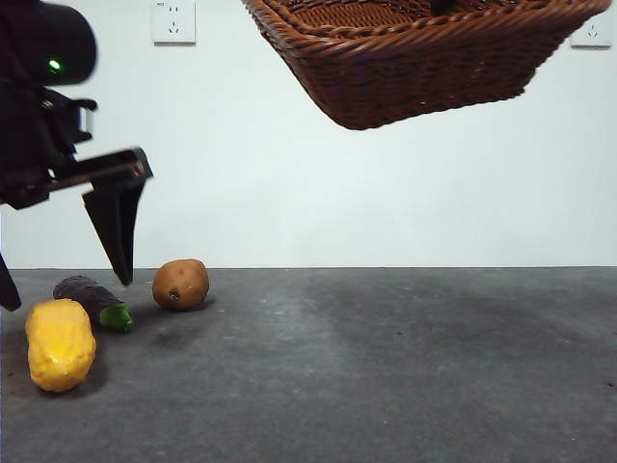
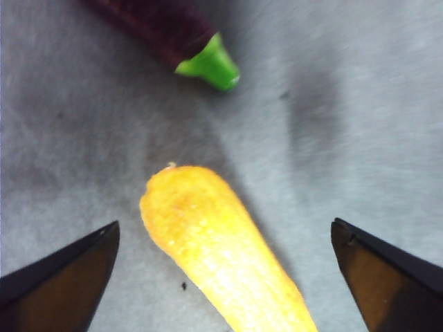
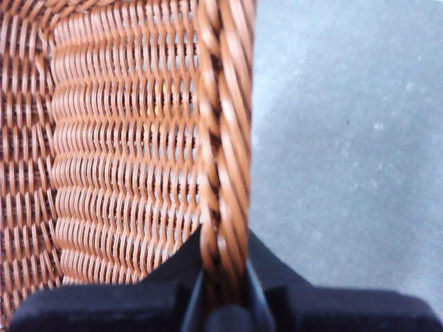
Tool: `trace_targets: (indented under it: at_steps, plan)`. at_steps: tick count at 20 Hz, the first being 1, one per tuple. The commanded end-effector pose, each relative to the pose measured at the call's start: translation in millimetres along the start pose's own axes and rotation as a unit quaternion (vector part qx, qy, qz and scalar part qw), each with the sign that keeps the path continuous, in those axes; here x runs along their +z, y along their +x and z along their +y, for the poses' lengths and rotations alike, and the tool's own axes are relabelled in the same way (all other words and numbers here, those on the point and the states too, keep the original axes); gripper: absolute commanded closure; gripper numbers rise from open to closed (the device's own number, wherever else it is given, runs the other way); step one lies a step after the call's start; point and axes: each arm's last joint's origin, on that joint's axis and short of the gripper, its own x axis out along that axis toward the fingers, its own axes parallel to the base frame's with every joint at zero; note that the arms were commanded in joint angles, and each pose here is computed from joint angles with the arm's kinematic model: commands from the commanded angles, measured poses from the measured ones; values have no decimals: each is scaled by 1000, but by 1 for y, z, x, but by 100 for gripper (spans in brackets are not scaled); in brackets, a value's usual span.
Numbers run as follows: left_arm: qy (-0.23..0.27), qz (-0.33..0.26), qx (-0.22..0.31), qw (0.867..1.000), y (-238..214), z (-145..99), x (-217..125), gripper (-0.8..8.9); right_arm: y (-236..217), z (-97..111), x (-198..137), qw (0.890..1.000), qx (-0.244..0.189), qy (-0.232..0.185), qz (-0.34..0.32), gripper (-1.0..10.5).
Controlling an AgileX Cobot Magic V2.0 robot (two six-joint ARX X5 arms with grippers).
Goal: Help me put the vegetables on the table into the basket
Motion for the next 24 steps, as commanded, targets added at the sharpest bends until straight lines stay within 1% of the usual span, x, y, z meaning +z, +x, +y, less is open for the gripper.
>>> trace_targets:
  at_steps: [1,6,7,8,10,11,12,15,18,20,22,24]
  plan:
    - [-22,28,16,999,10,-1,1,186,-5,2,1,1000,5,-14,-7,958]
    - [-60,63,33,996,27,1,-1,191,-5,2,0,1000,5,-24,-6,958]
    - [-64,66,34,995,28,1,-2,218,-5,2,0,1000,5,-25,-6,958]
    - [-62,67,34,995,29,0,-2,302,-5,2,0,1000,5,-26,-6,958]
    - [-58,66,31,996,30,-3,-2,534,-5,2,0,1000,5,-26,-6,958]
    - [-55,66,27,996,30,-4,-3,625,-5,2,0,1000,5,-26,-6,958]
    - [-54,69,22,996,30,-6,-3,700,-5,2,0,1000,5,-26,-5,958]
    - [-53,71,16,996,30,-7,-4,825,-5,2,0,1000,9,-26,-3,958]
    - [-44,63,12,997,30,-8,-2,822,-5,2,-1,1000,9,-25,1,958]
    - [-18,57,8,998,30,-8,-1,822,-5,2,-2,1000,8,-23,7,958]
    - [7,40,0,999,23,-9,1,822,-4,2,-4,1000,2,-20,17,958]
    - [32,5,-14,999,7,-11,2,822,-4,1,-6,999,-14,-16,26,958]
